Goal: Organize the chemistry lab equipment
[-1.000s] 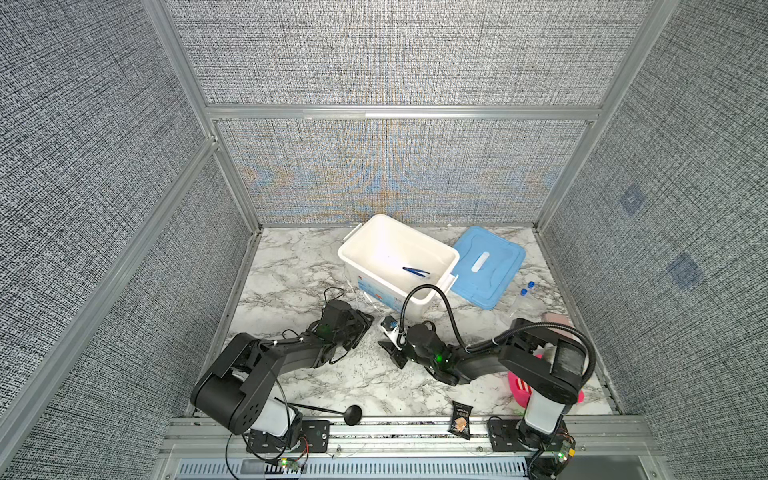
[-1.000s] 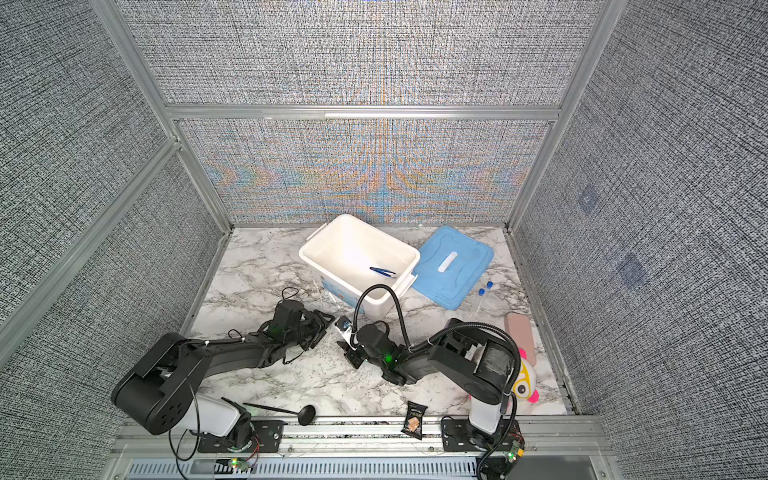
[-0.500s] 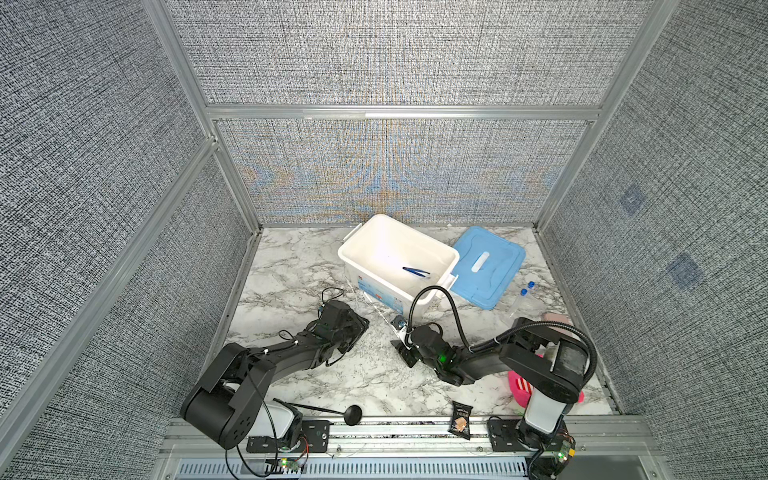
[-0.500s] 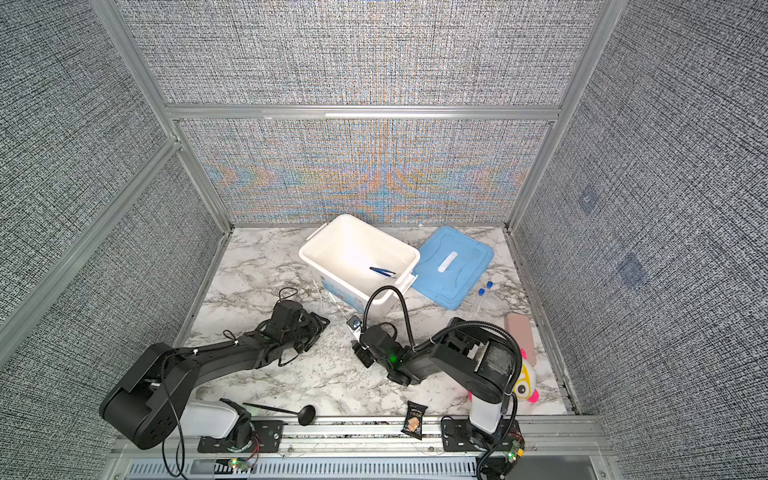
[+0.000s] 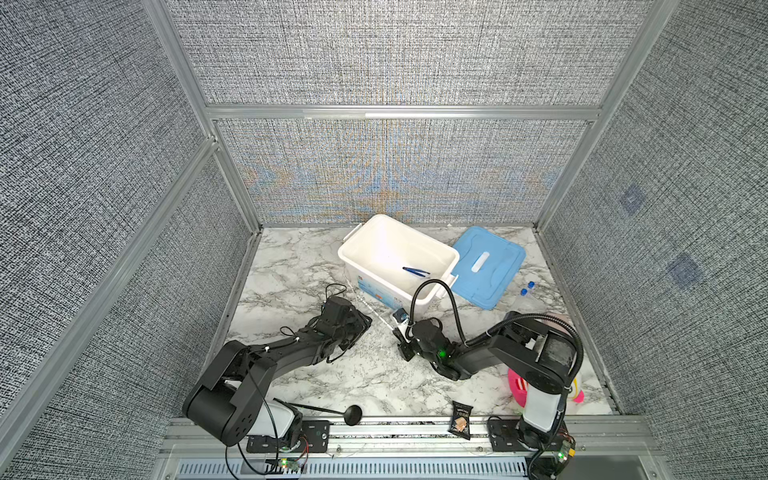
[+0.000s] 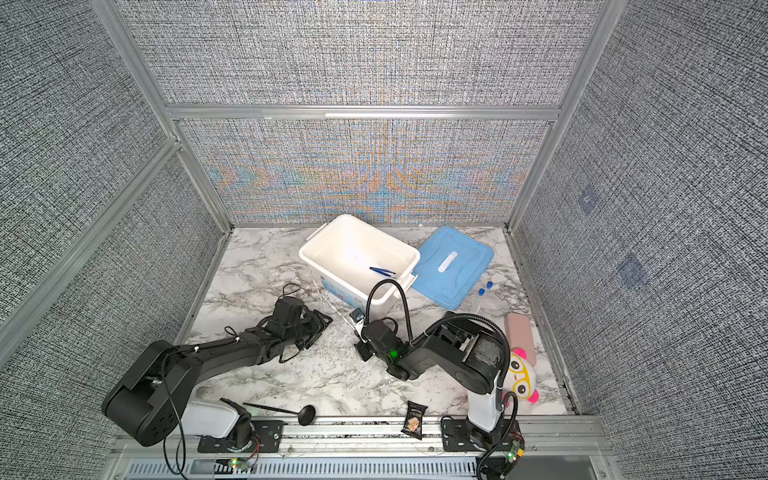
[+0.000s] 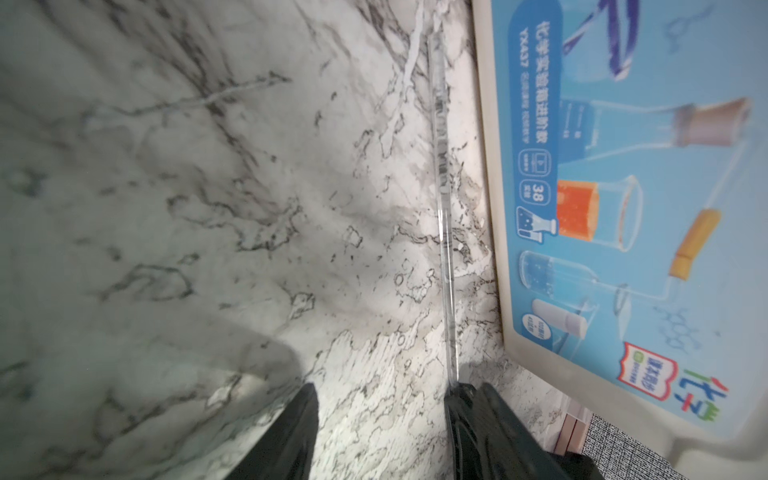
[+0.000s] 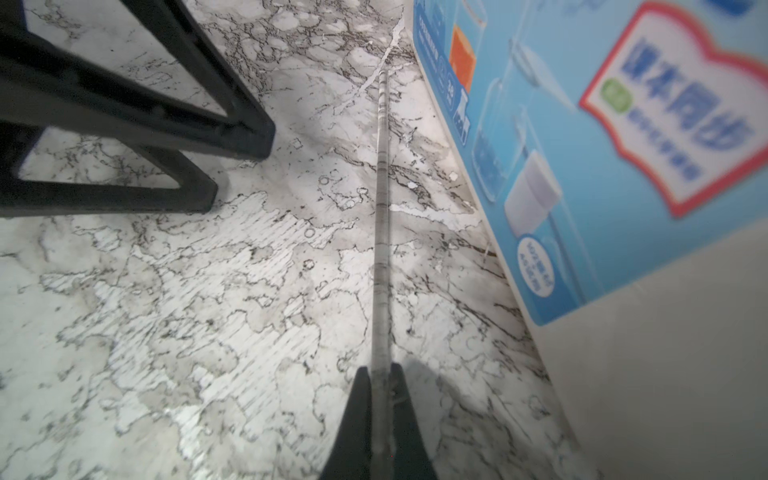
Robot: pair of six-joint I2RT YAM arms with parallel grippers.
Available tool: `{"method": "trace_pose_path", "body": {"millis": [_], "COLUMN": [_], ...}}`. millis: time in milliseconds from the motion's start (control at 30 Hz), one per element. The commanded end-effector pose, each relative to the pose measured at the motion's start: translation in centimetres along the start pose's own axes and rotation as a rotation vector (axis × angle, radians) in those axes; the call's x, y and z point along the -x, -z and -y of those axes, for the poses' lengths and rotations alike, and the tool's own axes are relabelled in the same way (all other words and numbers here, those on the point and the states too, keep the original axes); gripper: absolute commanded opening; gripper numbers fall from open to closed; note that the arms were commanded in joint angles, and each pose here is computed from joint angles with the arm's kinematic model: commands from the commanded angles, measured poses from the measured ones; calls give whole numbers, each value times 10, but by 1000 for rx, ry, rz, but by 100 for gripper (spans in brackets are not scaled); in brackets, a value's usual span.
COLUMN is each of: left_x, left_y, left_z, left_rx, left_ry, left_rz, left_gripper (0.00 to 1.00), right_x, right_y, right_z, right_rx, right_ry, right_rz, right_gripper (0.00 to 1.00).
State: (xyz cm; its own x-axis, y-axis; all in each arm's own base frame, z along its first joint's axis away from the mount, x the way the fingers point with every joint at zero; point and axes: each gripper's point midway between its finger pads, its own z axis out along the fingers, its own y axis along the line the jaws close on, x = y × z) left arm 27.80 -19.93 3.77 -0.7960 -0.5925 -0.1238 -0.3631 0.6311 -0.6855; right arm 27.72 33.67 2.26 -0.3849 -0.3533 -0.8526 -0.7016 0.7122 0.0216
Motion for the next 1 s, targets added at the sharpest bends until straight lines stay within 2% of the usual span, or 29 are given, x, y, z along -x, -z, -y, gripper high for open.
{"method": "trace_pose_path", "body": {"millis": [0, 200, 467, 967], "left_x": [-2, -9, -7, -15], "left_y": [1, -7, -7, -17], "left_z": [-1, -11, -19, -29], "left_rx": [6, 5, 21, 9], "left_ry": [-22, 16, 39, 95], "left_rz": [-15, -34, -11, -44], "left_gripper": [62, 64, 64, 62], "right_x": [-5, 17, 23, 35], "right_y": [3, 3, -5, -16], "right_z": [-11, -32, -61, -84], "right_rx": [53, 111, 163, 193], "right_ry": [-3, 11, 85, 85], "right_rz": [-25, 2, 3, 42], "right_gripper": [3, 3, 3, 4]}}
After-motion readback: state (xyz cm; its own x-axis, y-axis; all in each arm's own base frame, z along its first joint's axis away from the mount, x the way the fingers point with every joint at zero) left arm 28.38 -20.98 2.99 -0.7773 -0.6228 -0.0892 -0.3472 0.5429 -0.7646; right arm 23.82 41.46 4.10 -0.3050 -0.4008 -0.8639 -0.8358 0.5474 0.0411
